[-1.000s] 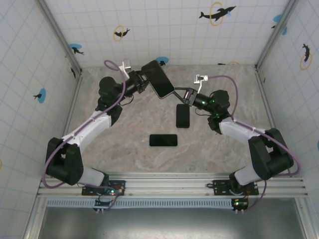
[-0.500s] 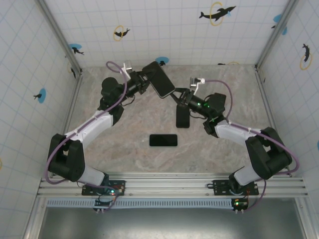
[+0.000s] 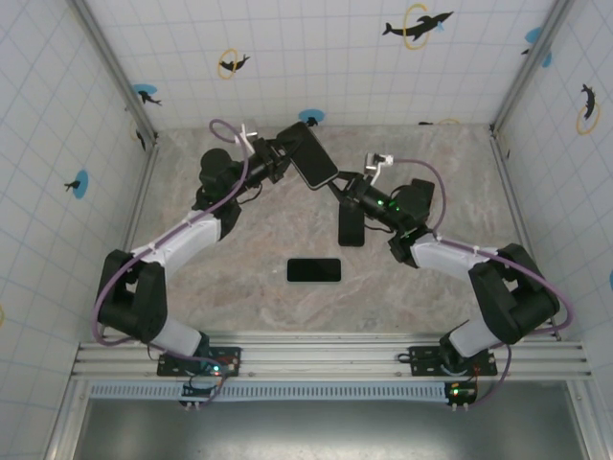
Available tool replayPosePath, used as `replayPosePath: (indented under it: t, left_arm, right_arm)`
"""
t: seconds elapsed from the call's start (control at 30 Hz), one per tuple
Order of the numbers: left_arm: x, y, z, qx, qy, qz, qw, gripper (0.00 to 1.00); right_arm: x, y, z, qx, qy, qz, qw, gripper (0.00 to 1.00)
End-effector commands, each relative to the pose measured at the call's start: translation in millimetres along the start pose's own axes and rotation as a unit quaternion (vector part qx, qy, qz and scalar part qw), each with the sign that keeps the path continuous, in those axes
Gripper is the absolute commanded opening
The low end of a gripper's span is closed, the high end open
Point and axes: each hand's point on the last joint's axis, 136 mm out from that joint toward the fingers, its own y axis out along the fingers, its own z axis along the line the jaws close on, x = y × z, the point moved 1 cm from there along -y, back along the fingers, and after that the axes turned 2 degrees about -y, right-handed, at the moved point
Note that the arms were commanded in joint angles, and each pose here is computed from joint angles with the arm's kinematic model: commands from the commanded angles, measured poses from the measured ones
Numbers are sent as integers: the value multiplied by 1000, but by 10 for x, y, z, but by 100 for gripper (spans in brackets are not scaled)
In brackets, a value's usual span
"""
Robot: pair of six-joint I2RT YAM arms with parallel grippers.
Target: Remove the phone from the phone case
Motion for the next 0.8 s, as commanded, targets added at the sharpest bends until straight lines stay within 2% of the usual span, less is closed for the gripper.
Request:
replayPosePath:
  t: [0.0, 0.23, 0.37, 0.63, 0.77]
  left_arm:
    - [-94, 44, 20, -6, 0, 25, 1000, 11]
    - [-98, 54, 65, 4, 1, 28, 1000, 27]
    - [-100, 58, 65, 5, 1, 30, 1000, 31]
    - [-98, 38, 173, 47, 20, 30, 998, 60]
    - [-83, 39, 122, 54, 33, 28, 998, 66]
  right_arm:
    - [23, -31, 99, 18, -9, -20, 1000, 2]
    - [89, -94, 116, 29, -14, -48, 998, 0]
    - [107, -111, 134, 41, -12, -55, 998, 0]
    - [169, -176, 182, 58, -10, -78, 995, 0]
    - [176, -190, 182, 65, -12, -82, 994, 0]
